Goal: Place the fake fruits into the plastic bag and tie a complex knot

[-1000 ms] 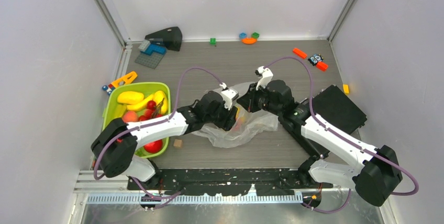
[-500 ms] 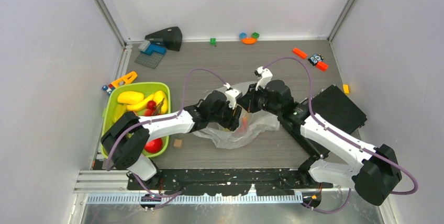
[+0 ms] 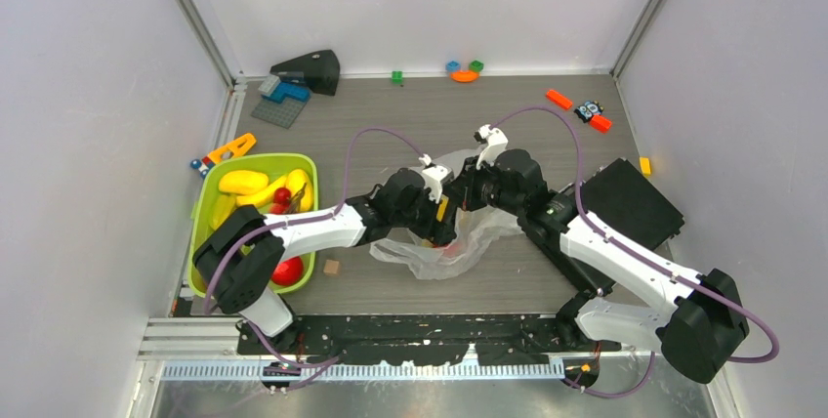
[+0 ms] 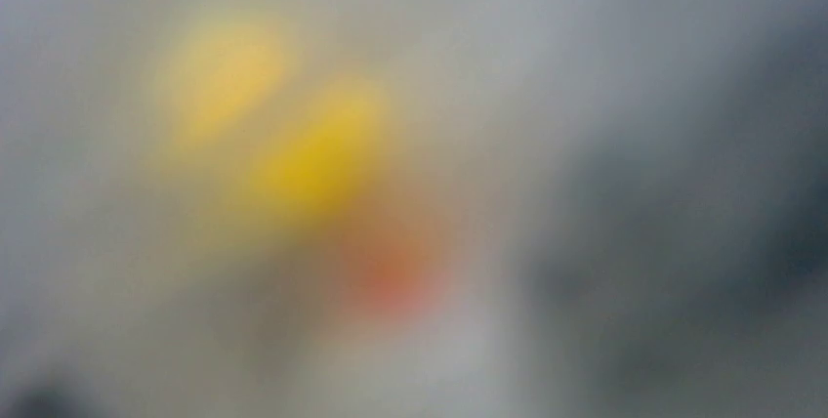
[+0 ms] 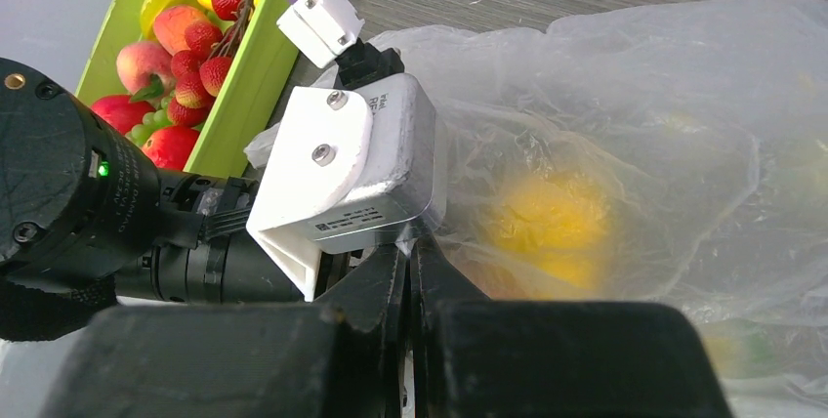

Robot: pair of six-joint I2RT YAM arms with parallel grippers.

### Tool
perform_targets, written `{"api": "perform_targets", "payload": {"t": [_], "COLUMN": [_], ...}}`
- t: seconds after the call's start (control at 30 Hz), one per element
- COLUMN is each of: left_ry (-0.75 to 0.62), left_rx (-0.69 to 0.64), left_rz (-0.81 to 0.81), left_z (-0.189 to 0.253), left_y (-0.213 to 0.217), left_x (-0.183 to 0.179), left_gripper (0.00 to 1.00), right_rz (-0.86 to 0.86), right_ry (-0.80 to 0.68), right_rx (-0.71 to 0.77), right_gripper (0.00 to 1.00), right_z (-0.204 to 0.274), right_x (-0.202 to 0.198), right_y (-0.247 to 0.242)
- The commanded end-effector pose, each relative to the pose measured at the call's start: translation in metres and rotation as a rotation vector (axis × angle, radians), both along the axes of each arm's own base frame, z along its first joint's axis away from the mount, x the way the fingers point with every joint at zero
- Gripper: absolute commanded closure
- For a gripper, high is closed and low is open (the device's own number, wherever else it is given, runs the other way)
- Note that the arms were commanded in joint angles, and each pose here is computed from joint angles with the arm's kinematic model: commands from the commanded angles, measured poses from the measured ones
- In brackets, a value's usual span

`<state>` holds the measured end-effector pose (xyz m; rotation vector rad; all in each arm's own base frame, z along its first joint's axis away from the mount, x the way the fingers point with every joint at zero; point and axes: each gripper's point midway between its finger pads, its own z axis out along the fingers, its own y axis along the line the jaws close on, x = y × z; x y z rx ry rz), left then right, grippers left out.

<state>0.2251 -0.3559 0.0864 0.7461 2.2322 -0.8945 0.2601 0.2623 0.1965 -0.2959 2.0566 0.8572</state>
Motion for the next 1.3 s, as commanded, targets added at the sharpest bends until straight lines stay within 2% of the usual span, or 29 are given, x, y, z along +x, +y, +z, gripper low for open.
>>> {"api": "perform_targets", "payload": {"t": [0.0,0.37,0.6,0.77,0.9,1.13,1.27], "left_ry": [-0.059,-0.189,-0.181,-0.22,-0.228,-0.222,-0.276], "left_rx": [-0.073,-0.068,-0.043,0.0,0.018,-0.053,-0.018], "left_rz": [-0.012,0.116,0.085,0.098,-0.005,-0.12,-0.021], "left_z": [0.026,0.052,0.062,0.081,0.102,0.143,0.162], "left_y": [-0.013,0.02,0.034,0.061,0.073,0.08,0.103], "left_x": [0.007,0.017,0.002,-0.008,-0.031,-0.063,-0.053], "left_gripper": [0.24,0.24,0.22,0.22,0.23,0.24,0.23], "right_rz": [0.01,-0.004,-0.013,-0.01,-0.012,-0.013,-0.014], "right_ry": [-0.074,-0.089,-0.095,-0.091,-0.091,-0.083,-0.09], "right_rx": [0.074,0.079,0.073,0.07,0.069,0.069,0.071], "right_gripper": [0.95,0.95,0.95,0.95,0.95,0.95,0.95], "right_z": [0.035,0.037,0.037,0.036,0.035,0.032,0.034], "right_x": [0.007,0.006,0.008,0.008,0.008,0.007,0.007], "right_y": [0.01,0.006,0.005,0.006,0.006,0.005,0.004]}}
